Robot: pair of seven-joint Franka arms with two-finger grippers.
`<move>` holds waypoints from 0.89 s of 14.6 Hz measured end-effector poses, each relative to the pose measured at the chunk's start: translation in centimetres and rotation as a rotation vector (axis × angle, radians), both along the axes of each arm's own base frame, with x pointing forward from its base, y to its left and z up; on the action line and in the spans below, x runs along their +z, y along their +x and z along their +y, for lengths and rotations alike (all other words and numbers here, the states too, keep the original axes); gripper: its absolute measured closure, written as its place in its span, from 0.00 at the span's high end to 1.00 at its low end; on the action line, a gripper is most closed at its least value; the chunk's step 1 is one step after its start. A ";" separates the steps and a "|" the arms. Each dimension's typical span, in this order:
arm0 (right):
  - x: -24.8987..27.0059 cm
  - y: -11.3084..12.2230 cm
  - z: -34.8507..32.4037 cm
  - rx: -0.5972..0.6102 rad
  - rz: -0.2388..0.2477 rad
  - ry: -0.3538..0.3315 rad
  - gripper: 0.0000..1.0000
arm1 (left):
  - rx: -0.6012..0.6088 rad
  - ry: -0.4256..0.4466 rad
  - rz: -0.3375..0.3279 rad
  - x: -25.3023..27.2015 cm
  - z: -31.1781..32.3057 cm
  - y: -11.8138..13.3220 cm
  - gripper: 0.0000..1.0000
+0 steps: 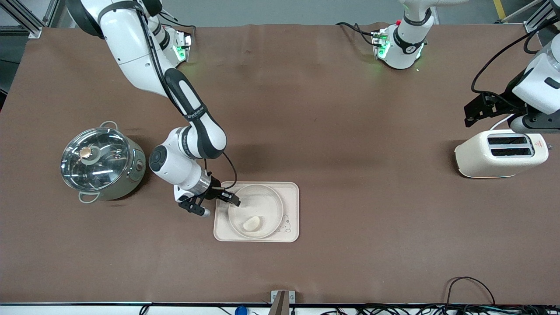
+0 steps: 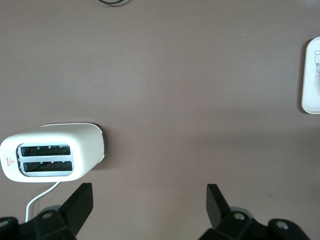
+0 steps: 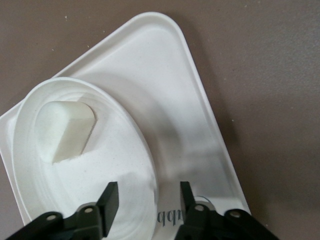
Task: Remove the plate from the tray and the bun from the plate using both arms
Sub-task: 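Lower the right gripper and pinch the white plate's rim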
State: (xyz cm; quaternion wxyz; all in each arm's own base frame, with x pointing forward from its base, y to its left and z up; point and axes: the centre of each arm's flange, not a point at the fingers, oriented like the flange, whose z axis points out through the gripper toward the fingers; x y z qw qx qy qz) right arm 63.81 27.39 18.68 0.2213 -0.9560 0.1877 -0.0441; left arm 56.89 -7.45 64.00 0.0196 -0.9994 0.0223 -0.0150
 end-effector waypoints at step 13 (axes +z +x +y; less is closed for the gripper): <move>1.4 1.4 -0.4 0.040 -0.058 -0.003 0.04 | -0.008 -0.001 0.011 -0.9 -0.4 0.5 1.00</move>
